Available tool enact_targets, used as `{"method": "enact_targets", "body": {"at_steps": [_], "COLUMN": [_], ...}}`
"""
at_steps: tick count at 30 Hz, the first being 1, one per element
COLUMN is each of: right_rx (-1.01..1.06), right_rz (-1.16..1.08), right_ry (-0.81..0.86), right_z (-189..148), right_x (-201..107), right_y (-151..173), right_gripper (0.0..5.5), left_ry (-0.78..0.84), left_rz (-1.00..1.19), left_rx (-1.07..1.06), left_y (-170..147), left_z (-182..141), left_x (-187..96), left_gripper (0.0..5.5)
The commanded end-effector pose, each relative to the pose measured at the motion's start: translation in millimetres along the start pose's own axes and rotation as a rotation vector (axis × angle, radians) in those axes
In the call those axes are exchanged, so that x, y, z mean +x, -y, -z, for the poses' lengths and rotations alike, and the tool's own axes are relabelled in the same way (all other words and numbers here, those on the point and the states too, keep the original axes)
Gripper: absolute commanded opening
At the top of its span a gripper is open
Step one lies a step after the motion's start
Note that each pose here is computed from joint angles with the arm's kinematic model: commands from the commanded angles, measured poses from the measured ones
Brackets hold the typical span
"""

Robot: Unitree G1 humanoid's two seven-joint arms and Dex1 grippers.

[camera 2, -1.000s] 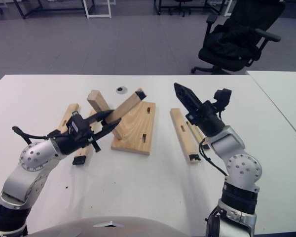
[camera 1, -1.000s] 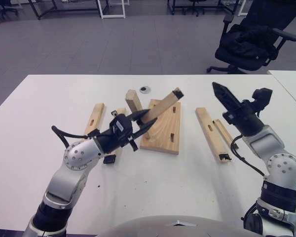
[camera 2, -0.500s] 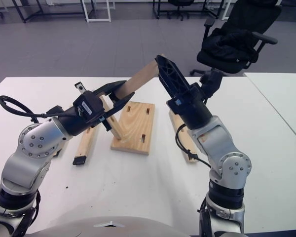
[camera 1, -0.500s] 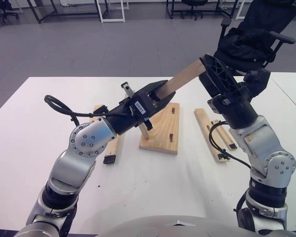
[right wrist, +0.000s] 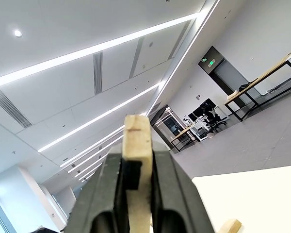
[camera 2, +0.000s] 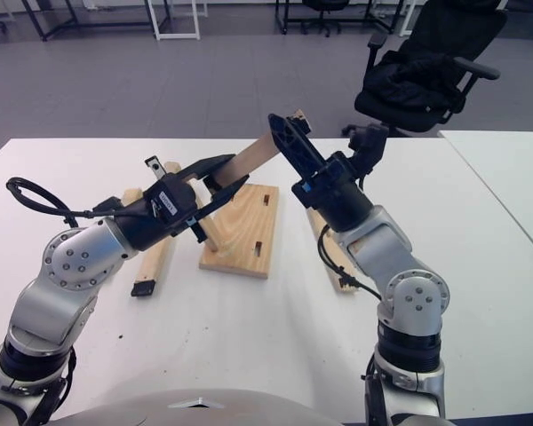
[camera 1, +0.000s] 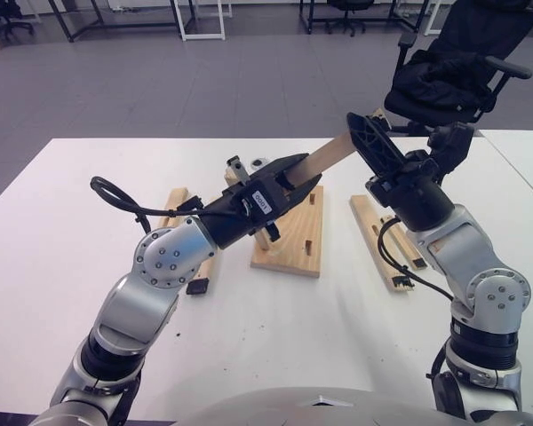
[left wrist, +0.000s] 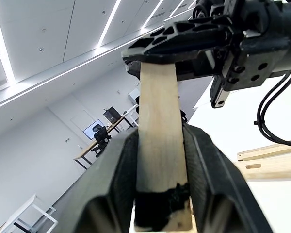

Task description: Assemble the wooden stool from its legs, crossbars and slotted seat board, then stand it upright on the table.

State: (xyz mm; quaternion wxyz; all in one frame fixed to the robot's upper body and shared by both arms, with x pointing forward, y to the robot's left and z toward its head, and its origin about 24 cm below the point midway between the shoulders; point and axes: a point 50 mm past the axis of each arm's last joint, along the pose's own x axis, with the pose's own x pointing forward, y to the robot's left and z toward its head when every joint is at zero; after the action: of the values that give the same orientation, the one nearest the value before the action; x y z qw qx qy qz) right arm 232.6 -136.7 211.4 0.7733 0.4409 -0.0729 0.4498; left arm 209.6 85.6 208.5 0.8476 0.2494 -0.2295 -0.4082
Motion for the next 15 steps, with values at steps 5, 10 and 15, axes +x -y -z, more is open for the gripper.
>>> {"method": "enact_targets", "body": {"at_steps": [5,10,15], "right_rx": [-0.075,-0.387,-0.604], "right_rz": [0.001,-0.116,-0.547], "right_ry": [-0.037,-0.385,-0.764], "right_z": [-11.5,-21.8,-33.2], "right_x": [1.9,-0.9,18.3], "right_y": [5.6,4.9,-28.6], "right_gripper": [0.41,0.41,0.41], "left_ry": [-0.025,0.065,-0.027], "left_rz": [0.032,0.049,0.243], "left_rx": [-0.104,-0.302,-0.537], "left_y": [8.2,4.4,17.3], "left_z": [6.2,-5.2,2.4], "left_x": [-3.3,-4.6,-11.9], "left_gripper": [2.32,3.2,4.08]}}
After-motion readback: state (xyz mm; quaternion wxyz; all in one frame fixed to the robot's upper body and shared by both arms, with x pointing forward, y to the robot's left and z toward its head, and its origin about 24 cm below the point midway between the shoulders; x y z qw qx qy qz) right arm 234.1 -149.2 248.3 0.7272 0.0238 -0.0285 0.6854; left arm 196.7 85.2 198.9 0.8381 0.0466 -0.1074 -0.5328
